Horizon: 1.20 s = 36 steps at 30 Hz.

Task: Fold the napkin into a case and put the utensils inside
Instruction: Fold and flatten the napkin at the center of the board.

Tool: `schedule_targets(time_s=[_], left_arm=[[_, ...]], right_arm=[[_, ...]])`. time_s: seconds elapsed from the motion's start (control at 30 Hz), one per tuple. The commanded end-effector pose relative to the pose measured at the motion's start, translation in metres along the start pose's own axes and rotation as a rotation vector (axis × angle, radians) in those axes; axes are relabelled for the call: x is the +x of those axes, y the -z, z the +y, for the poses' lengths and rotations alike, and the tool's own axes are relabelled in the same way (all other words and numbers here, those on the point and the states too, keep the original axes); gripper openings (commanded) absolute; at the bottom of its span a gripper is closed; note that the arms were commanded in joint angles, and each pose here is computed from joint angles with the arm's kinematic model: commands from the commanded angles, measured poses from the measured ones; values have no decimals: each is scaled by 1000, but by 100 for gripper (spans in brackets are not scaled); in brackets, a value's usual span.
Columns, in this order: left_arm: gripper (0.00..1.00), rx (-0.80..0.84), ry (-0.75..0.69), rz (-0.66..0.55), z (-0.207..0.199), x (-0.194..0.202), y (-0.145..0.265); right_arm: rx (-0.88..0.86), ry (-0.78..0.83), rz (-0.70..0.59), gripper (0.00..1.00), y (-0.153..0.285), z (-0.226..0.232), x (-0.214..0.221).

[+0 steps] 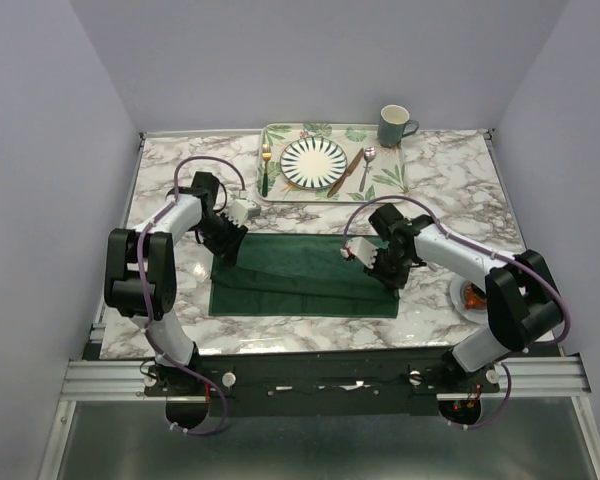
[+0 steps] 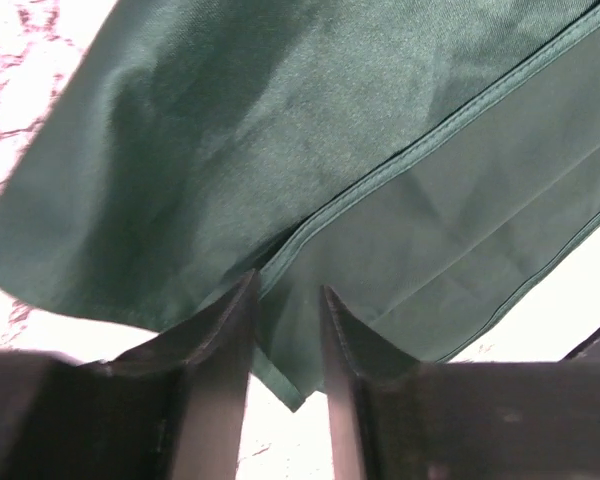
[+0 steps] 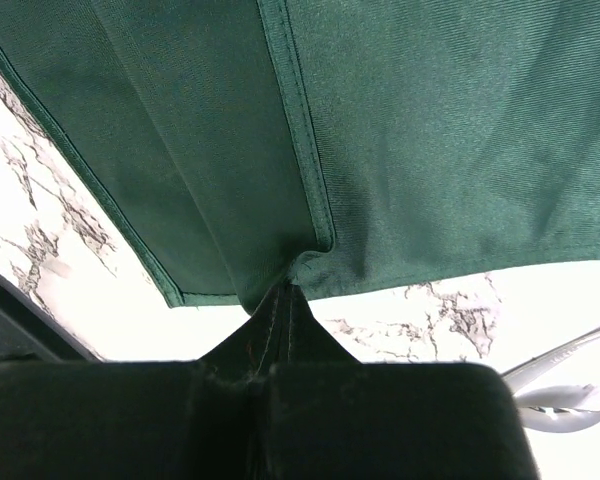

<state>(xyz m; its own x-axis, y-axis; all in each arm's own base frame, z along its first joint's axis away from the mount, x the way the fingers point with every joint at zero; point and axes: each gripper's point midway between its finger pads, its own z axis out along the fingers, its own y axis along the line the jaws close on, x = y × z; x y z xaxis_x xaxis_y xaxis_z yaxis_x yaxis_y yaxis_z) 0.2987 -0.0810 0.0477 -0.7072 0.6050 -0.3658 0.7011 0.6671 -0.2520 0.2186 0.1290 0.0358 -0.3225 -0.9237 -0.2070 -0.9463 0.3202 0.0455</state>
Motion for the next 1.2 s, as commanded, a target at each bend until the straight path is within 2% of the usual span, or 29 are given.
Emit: schedule_targets(time_s=[0.0,0.07,0.1,0.2,0.3,0.47,0.57,0.6,0.7,0.97,1.07,1.17], left_arm=[[33,-11,-18,32,2,2,0],[26,-11,-24,53,0,10,-1],[19,-8,-29,60,-1,12,-1],[7,-10,-62,56,-6,19,3],[1,1,-92,40,-16,23,8],[0,-3,-140,12,-26,28,17],[18,-32,-122,-39,-24,15,23],[34,-37,-102,-59,-23,9,24],[51,-59,-79,-79,-14,-7,27],[55,-69,-31,24,11,-5,6],[53,-63,-26,58,13,1,-2],[47,-46,-24,80,10,7,-7]], right_arm=[[48,41,-6,1,4,-5,0],[49,44,-5,1,3,-5,1],[51,44,-7,1,4,-6,0],[52,43,-10,1,6,-5,-1],[54,50,-12,1,6,-5,0],[70,69,-17,1,5,-4,3],[78,78,-11,1,3,-4,5],[81,81,-12,1,2,-4,4],[85,89,-3,1,0,-4,5],[91,99,0,1,-1,-4,4],[92,98,2,1,-1,-4,5],[94,104,8,1,-2,-4,7]])
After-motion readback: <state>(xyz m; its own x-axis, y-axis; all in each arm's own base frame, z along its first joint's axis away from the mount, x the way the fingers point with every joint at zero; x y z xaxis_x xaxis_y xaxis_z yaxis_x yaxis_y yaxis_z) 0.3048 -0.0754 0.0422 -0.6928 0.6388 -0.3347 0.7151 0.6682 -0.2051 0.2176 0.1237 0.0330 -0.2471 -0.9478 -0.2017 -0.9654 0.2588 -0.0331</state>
